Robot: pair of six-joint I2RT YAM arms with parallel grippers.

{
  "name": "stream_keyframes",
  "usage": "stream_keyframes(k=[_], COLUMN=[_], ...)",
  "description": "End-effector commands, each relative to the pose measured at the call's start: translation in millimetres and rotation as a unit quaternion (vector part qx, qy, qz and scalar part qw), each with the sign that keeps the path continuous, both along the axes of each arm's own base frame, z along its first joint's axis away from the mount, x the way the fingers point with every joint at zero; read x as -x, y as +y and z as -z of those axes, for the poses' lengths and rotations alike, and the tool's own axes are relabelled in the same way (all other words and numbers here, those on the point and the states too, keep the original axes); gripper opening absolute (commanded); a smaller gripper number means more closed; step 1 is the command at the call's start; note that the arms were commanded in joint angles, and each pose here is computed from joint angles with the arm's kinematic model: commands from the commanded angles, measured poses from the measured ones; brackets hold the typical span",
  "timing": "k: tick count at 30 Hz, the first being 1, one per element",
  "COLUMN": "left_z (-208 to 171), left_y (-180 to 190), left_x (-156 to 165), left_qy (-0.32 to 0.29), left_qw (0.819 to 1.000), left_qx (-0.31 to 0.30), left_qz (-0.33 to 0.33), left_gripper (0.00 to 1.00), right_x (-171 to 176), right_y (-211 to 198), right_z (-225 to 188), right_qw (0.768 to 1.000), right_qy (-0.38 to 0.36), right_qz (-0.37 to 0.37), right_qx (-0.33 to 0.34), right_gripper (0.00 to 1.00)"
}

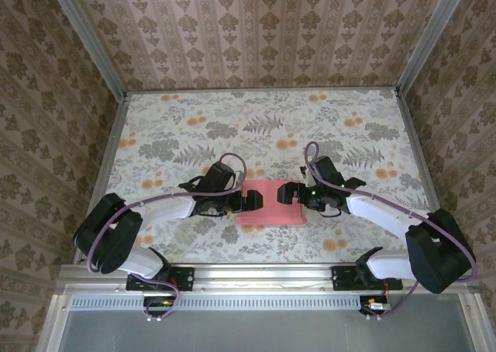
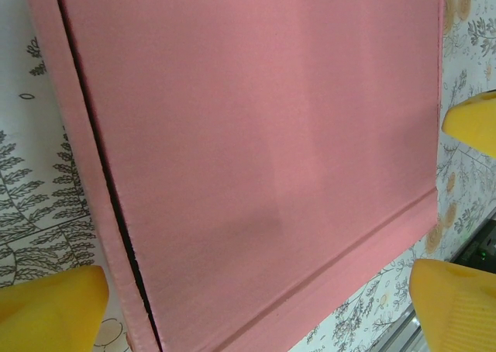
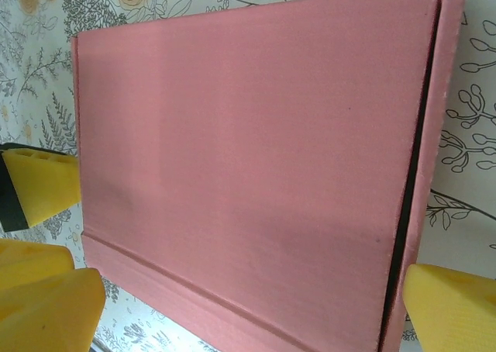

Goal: Fold the paper box

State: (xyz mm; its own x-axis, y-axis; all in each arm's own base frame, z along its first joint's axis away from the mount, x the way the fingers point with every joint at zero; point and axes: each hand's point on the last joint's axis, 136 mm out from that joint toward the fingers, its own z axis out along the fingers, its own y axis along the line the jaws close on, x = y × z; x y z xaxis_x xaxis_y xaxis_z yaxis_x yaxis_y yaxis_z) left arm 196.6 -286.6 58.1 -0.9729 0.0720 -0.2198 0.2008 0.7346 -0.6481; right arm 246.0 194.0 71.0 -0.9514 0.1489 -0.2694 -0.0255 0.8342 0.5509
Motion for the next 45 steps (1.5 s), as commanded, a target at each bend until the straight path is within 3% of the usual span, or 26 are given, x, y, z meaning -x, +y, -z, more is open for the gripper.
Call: stream_keyframes(k=[1, 31, 45], left_z=[-8, -15, -46], left_y=[-4, -8, -21], left_x=[-4, -8, -9], left_qy=[-0.013, -0.04, -0.061], left_qw=[1.0, 0.999, 0.996], left_qx=[0.003, 0.001, 0.06], left_qz=[0.0, 0.012, 0.016], left_gripper=[1.0, 1.0, 1.0], right_x=[0, 8, -3], right_y=[-10, 2, 11], right_z=[8, 15, -25], right_qw=[1.0, 1.0, 0.998], right_qy=[0.002, 0.016, -0.025], right_qz=[0.012, -0.003, 0.003], right_qx=[0.022, -0.009, -0.049], right_gripper=[1.0, 1.0, 1.0])
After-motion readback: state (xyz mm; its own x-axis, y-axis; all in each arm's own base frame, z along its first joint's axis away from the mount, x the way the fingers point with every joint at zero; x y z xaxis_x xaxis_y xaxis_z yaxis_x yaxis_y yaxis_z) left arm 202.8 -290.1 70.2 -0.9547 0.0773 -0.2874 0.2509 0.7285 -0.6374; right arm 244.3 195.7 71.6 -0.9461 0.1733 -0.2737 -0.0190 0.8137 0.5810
